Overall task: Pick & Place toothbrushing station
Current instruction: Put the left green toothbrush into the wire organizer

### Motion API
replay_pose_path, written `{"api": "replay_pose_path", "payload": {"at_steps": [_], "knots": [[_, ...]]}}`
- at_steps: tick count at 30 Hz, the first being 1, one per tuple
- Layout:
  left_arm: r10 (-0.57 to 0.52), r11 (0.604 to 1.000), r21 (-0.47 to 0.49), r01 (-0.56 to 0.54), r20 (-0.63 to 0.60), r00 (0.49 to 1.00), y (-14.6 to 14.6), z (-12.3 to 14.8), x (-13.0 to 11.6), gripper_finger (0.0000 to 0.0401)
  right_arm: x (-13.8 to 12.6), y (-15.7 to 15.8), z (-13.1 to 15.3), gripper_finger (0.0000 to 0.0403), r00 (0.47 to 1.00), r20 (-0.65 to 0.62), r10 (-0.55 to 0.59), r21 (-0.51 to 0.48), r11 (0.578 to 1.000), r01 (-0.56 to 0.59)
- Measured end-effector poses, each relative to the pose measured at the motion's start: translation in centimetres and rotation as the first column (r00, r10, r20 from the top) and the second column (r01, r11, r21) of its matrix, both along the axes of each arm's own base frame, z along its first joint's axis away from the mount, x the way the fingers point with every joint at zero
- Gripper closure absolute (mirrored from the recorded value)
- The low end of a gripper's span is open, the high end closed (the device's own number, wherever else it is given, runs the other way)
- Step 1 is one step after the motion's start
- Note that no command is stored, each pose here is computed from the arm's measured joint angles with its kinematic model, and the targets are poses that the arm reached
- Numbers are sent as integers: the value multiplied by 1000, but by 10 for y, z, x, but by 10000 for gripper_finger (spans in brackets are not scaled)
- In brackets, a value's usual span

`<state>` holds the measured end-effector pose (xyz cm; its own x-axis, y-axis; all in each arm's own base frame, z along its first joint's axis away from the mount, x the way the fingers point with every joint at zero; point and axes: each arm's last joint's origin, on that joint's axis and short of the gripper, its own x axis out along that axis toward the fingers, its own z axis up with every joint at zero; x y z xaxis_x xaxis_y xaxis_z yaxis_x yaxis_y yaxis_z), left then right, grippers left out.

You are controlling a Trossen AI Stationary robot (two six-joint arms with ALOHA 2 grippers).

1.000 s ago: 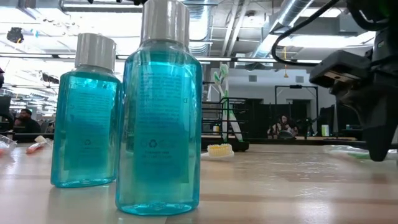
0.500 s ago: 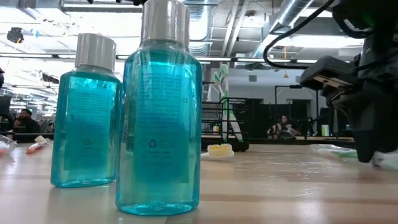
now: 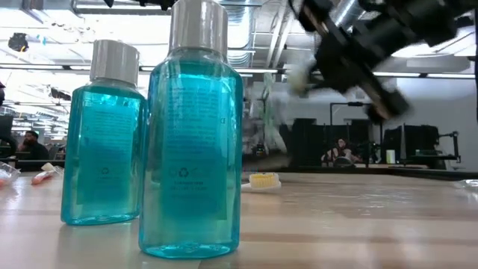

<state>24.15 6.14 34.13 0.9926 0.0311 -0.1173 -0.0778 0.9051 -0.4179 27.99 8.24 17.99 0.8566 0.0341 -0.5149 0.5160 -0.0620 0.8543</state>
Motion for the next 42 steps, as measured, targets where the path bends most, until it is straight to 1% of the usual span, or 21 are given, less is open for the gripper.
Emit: {"api": "replay_pose_path", "payload": {"at_steps": [2,4,6,9,12,17,22,32,42], "knots": [[0,1000,0,0,0,1000,0,0,0,229,2,-10,16,398,995,93,-37,-18,999,39],[0,1000,-1,0,0,1000,0,0,0,229,2,-17,27,398,986,157,-51,-28,998,57],[0,1000,0,0,0,1000,0,0,0,229,0,-20,33,398,983,177,-58,-29,998,64],[0,1000,0,0,0,1000,0,0,0,229,-3,-16,39,398,980,196,-41,-24,999,47],[0,1000,0,0,0,1000,0,0,0,229,-5,-9,36,398,984,177,-22,-18,1000,26],[1,1000,5,-1,1,1000,0,0,0,229,-4,3,26,398,989,150,-7,19,1000,4],[15,1000,5,-15,1,1000,3,0,-1,229,-1,10,24,398,984,179,-10,31,1000,5],[33,999,6,-33,0,999,6,0,-2,229,1,7,27,398,979,201,-16,19,1000,12],[35,999,7,-35,0,999,6,0,-2,229,5,4,36,398,955,296,-17,-3,1000,19]]}}
